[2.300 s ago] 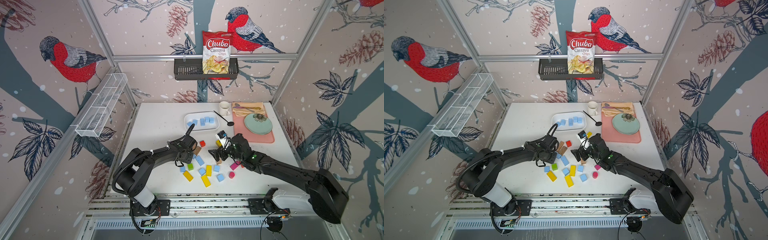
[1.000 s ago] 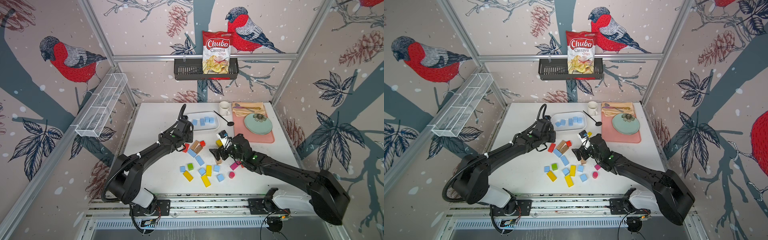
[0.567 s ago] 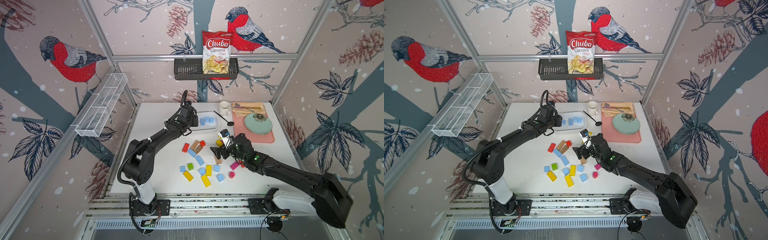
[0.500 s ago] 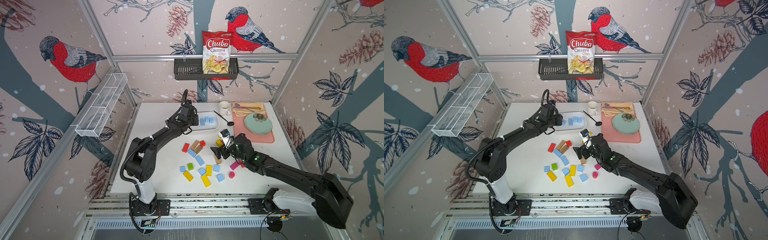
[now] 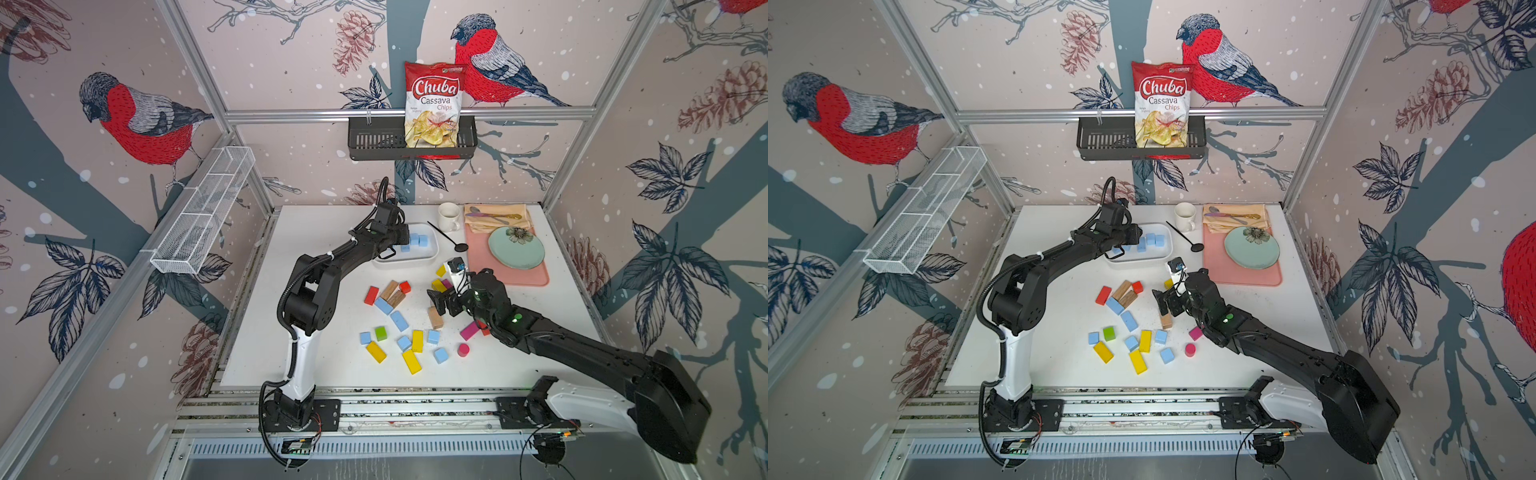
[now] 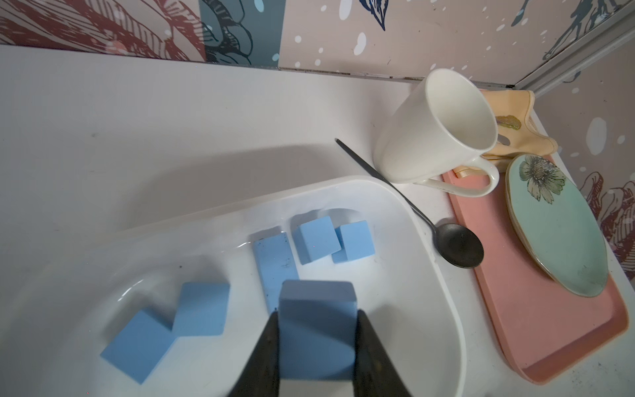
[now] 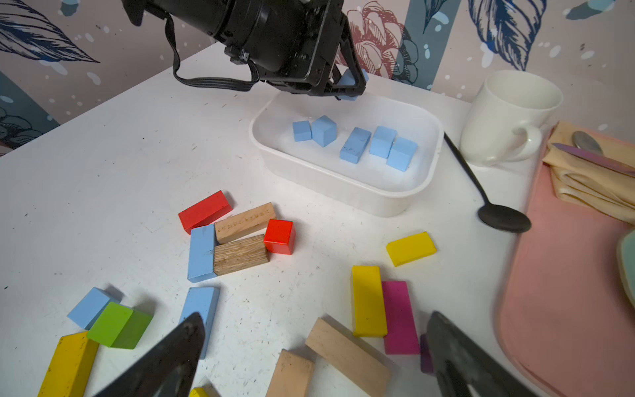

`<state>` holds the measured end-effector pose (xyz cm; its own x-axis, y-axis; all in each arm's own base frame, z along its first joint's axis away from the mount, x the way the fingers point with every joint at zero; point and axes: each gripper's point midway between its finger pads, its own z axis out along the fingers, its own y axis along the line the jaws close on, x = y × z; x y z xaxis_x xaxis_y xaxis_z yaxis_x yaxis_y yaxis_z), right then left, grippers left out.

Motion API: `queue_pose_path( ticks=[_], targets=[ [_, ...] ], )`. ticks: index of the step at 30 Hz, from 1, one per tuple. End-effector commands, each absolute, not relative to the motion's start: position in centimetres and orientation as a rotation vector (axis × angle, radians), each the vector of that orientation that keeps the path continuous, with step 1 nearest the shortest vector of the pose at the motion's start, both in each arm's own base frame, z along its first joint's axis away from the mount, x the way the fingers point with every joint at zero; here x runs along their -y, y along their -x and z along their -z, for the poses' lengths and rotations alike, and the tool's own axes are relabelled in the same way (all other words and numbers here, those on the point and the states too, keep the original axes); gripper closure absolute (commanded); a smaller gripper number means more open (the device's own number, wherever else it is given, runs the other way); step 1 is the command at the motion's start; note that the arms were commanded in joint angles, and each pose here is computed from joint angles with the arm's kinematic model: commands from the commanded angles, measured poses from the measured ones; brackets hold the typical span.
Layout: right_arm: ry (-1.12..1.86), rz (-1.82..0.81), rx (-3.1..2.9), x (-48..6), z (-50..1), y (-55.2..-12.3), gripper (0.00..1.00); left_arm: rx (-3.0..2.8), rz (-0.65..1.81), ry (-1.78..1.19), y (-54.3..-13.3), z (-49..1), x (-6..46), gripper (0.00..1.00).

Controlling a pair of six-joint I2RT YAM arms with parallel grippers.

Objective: Pick out the blue building blocks
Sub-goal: Place the building block in the storage box.

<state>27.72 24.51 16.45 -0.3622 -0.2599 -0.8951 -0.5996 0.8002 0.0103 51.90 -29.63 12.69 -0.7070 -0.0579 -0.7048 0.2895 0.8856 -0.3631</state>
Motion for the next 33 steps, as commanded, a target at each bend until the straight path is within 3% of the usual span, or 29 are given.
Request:
queue_pose_path(
  ticks=[1, 19, 33],
  targets=[
    [0.526, -0.344, -1.954, -22.9, -17.0, -28.8, 0.0, -2.259, 0.7, -0.203, -51.9, -13.3, 32.2, 0.93],
    [0.411, -0.433, -1.964, -20.8, -17.3, -29.0, 0.0, -2.331, 0.765, -0.287, -50.6, -9.9, 37.4, 0.79],
    [0.406, -0.431, -1.982, -20.7, -16.8, -29.2, 0.0, -2.347, 0.793, -0.304, -49.9, -9.9, 37.9, 0.49]
  ],
)
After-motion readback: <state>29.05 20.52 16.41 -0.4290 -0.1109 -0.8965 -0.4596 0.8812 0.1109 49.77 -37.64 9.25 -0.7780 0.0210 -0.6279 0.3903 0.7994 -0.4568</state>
